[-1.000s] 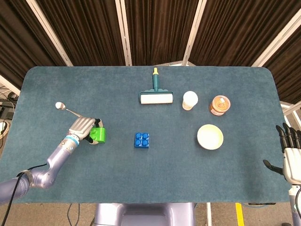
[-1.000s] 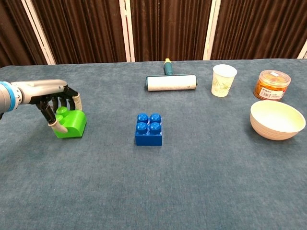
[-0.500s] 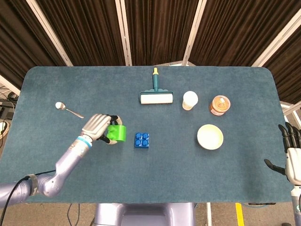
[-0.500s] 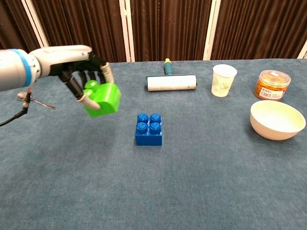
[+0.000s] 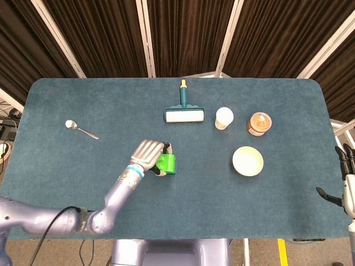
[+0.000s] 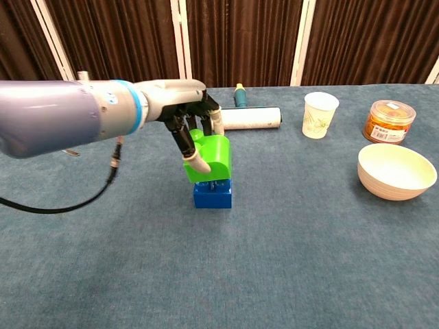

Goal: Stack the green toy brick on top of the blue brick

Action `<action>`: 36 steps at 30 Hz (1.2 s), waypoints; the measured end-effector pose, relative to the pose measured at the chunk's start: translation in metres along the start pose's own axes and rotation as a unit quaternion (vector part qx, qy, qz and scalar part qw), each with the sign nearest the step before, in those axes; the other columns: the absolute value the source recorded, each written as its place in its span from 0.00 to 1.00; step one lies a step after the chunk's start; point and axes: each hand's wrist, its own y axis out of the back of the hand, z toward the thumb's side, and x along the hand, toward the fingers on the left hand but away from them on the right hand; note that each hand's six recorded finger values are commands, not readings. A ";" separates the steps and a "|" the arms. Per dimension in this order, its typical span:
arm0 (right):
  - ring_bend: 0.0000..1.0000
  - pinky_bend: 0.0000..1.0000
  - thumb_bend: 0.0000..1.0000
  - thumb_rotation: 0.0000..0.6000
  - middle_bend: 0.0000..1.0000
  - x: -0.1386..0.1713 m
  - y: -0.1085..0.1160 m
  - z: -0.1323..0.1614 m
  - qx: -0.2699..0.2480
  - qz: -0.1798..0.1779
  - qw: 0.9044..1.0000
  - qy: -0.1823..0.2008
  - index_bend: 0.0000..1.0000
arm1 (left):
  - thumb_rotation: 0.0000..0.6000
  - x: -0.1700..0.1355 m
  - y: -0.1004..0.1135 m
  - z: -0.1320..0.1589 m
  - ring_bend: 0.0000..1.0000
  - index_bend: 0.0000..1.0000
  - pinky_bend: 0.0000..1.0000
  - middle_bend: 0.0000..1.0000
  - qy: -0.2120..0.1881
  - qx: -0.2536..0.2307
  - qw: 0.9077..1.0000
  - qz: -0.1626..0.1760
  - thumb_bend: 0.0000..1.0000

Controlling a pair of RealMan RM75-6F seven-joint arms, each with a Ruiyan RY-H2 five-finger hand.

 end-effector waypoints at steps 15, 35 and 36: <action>0.00 0.00 0.00 1.00 0.00 -0.001 -0.001 -0.002 0.001 0.002 1.000 -0.002 0.00 | 1.00 0.014 -0.006 -0.005 0.39 0.43 0.41 0.46 0.014 0.005 1.000 -0.008 0.12; 0.00 0.00 0.00 1.00 0.00 -0.002 -0.003 -0.002 0.003 0.004 1.000 -0.005 0.00 | 1.00 0.027 -0.021 -0.011 0.39 0.43 0.40 0.45 -0.004 0.026 0.999 -0.024 0.12; 0.00 0.00 0.00 1.00 0.00 -0.002 -0.003 -0.003 0.003 0.004 1.000 -0.005 0.00 | 1.00 0.027 -0.022 -0.011 0.38 0.43 0.40 0.45 -0.005 0.028 0.999 -0.025 0.12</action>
